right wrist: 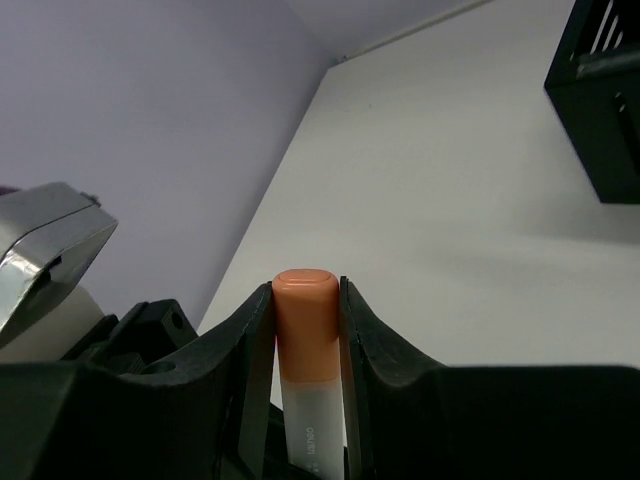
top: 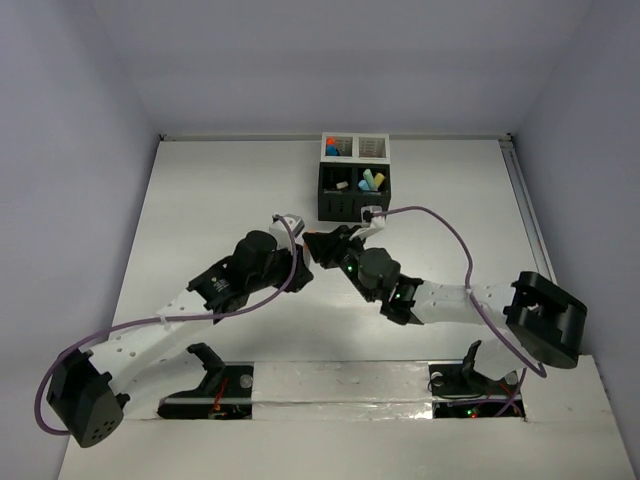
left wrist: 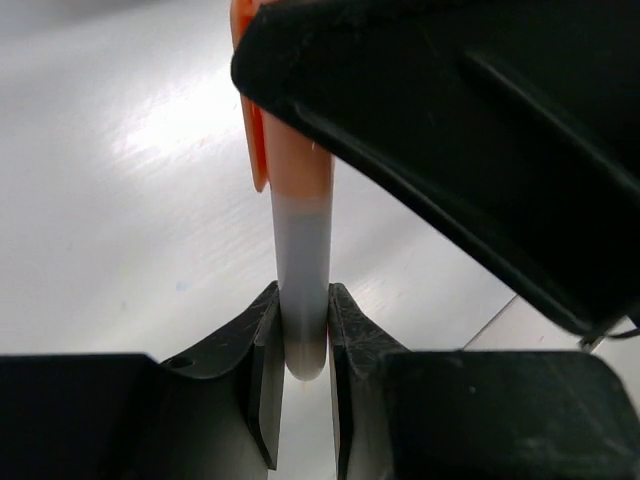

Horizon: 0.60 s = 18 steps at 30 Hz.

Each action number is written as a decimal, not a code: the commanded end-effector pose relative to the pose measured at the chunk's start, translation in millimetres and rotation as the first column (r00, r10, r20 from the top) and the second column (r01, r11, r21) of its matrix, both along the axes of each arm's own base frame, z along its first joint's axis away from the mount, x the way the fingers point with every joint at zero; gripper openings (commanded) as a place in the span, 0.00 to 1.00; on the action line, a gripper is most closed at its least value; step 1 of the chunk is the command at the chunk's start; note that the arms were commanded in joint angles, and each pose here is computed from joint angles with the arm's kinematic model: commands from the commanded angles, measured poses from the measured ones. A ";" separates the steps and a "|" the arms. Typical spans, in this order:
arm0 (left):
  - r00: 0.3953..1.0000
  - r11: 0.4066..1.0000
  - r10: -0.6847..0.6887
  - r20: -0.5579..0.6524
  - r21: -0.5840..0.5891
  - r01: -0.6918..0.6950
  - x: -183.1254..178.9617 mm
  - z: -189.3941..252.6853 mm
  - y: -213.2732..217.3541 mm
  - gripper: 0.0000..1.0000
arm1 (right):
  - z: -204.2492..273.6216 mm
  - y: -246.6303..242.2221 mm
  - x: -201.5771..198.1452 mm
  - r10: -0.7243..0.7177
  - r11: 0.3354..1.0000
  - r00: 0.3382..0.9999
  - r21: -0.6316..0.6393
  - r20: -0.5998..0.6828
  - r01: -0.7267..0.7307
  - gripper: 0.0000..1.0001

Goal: Sort the stationery into containers
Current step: Close the pen cap on the pen.

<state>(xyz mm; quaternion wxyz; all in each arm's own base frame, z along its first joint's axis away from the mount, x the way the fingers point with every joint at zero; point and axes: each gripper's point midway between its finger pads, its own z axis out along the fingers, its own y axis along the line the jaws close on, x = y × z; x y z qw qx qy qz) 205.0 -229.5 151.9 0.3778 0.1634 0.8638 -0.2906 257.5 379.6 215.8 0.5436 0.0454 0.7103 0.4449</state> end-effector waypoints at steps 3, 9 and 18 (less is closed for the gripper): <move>0.790 0.749 0.336 0.512 -0.655 0.105 43.9 228.9 -2.4 0.00 | -98.5 -6.0 -44.3 0.181 0.901 0.955 -0.349 -0.235 -0.257 0.00; 0.860 0.782 0.225 0.459 -0.611 0.121 27.5 164.9 -10.1 0.18 | -40.5 -1.6 14.2 0.068 0.955 0.989 -0.278 -0.131 -0.103 0.00; 0.881 0.806 0.163 0.443 -0.575 0.140 8.3 132.4 -6.7 0.76 | 45.5 -27.7 90.0 -0.117 0.972 0.992 -0.200 0.035 0.122 0.00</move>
